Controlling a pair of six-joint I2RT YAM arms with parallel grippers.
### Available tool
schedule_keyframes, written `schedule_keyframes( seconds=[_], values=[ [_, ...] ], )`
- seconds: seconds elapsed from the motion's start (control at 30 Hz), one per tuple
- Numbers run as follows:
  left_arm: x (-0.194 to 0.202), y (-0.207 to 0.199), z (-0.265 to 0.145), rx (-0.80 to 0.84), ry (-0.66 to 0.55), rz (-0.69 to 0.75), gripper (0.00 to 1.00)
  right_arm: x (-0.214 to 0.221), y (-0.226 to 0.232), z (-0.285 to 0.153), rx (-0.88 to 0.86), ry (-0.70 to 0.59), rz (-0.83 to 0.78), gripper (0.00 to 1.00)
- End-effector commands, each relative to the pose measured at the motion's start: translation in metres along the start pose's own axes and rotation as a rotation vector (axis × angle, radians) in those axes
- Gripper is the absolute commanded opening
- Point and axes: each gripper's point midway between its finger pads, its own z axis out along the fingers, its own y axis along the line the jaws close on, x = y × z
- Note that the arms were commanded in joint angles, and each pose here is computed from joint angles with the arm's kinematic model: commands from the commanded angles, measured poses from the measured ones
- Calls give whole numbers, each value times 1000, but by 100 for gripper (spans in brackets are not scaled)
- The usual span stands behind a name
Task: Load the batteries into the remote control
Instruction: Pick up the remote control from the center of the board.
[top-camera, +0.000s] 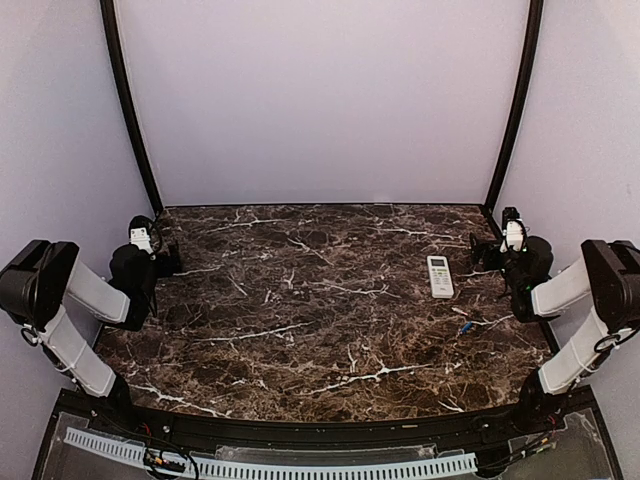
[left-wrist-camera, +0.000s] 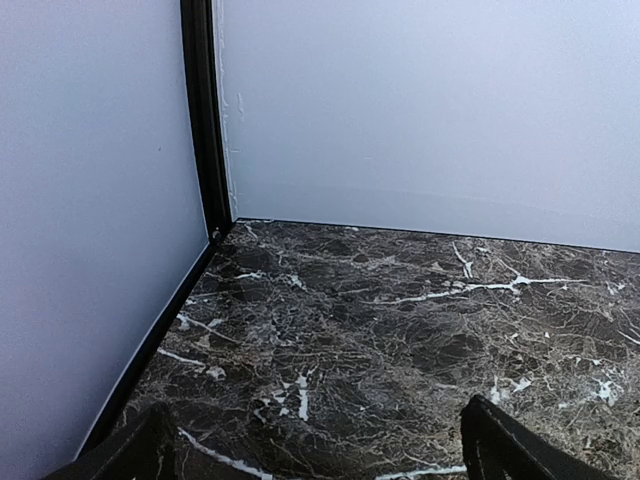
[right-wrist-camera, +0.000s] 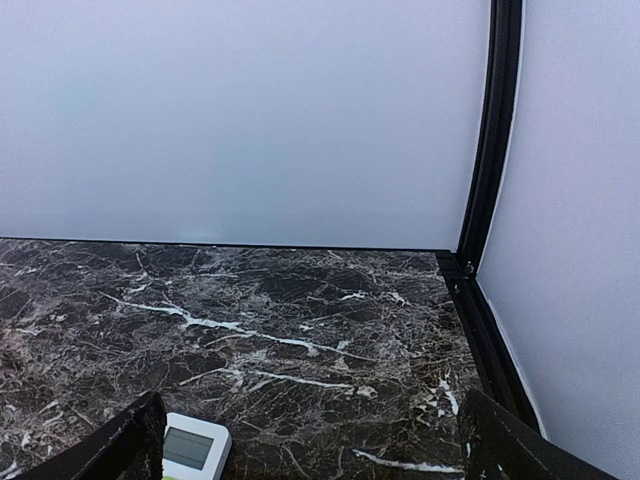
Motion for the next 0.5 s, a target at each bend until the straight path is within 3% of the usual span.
schedule_keyframes(
  seconds=[0.0,0.23,0.27,0.33,0.43,0.47],
  values=[
    [-4,2,0,-5,-7,7,99,-4,0,2,-7,-13,-7,99],
    [-18,-9,-4,41,-30,45,99,-32,-7,1,34,11,-1,99],
    [-16,-13,0,44,19,68,99,-42,-6,2,28,17,2,99],
    [-40,-15,2,25,64,78,99,-49,-4,2,18,65,71,98],
    [-115,-48,-6,186,-66,65,99,-66,19,6,-97,115,221,90],
    [-122,-55,-9,221,-57,69,99,-70,25,9,-113,140,260,88]
  ],
)
